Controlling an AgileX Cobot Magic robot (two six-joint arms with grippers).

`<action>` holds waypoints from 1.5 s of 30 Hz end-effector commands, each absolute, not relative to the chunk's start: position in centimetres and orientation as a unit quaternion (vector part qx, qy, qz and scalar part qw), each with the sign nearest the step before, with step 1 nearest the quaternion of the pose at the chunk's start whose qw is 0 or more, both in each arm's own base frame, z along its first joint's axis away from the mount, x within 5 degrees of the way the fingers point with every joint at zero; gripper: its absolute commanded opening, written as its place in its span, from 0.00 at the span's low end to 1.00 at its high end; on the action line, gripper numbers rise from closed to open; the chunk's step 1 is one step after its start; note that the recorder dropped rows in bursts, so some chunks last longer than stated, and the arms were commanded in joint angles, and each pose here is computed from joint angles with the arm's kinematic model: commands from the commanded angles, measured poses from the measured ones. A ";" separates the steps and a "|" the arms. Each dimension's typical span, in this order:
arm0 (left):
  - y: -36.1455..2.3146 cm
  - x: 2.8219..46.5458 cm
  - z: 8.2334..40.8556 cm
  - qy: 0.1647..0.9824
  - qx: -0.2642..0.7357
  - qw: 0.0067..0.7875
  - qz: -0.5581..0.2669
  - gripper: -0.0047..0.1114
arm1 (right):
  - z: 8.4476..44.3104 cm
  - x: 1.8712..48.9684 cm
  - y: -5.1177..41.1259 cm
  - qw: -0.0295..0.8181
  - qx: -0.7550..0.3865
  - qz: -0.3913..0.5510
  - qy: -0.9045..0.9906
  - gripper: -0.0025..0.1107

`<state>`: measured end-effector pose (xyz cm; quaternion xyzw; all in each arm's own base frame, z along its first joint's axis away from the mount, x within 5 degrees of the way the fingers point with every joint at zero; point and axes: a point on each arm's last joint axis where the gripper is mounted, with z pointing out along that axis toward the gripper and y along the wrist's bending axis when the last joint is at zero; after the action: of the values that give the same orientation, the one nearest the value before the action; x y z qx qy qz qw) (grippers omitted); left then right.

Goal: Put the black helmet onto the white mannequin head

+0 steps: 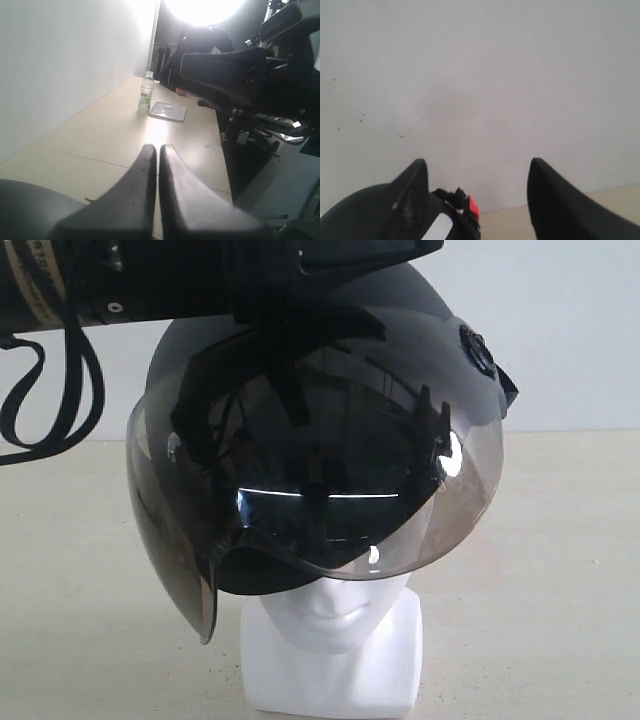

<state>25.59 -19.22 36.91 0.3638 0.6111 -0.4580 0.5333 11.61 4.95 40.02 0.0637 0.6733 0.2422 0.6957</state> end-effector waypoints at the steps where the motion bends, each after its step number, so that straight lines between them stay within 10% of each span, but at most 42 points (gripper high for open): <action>1: -19.5 27.1 33.0 0.684 0.335 0.487 -0.428 0.08 | 41.8 11.2 4.2 0.724 0.036 0.188 0.663 0.36; 6: -19.5 27.1 33.1 0.683 0.331 0.488 -0.430 0.08 | 43.0 11.1 2.5 0.695 0.244 0.311 0.600 0.06; 9: -19.5 27.1 33.1 0.683 0.331 0.488 -0.430 0.08 | 48.3 8.7 3.8 0.808 0.075 0.398 0.429 0.02; 13: -19.5 27.1 33.1 0.683 0.331 0.488 -0.430 0.08 | 52.1 5.2 5.8 0.738 -0.320 0.229 0.547 0.02; 18: -19.5 27.1 33.1 0.683 0.331 0.488 -0.430 0.08 | 50.2 9.1 0.6 0.594 -0.027 -0.007 0.804 0.02; 30: -19.5 27.1 33.1 0.688 0.319 0.483 -0.438 0.08 | 51.2 9.0 -0.8 0.627 -0.019 -0.075 0.775 0.02; 37: -19.5 27.1 33.1 0.688 0.323 0.482 -0.436 0.08 | 51.8 10.0 1.7 0.654 -0.285 -0.214 0.668 0.02; 45: -19.5 27.1 33.1 0.687 0.327 0.484 -0.432 0.08 | 50.3 14.9 2.7 0.635 -0.060 -0.355 0.684 0.02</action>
<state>25.71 -19.18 37.00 0.3491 0.6158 -0.4642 0.5324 13.28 2.41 50.84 -0.1579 0.6832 -0.3028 0.6454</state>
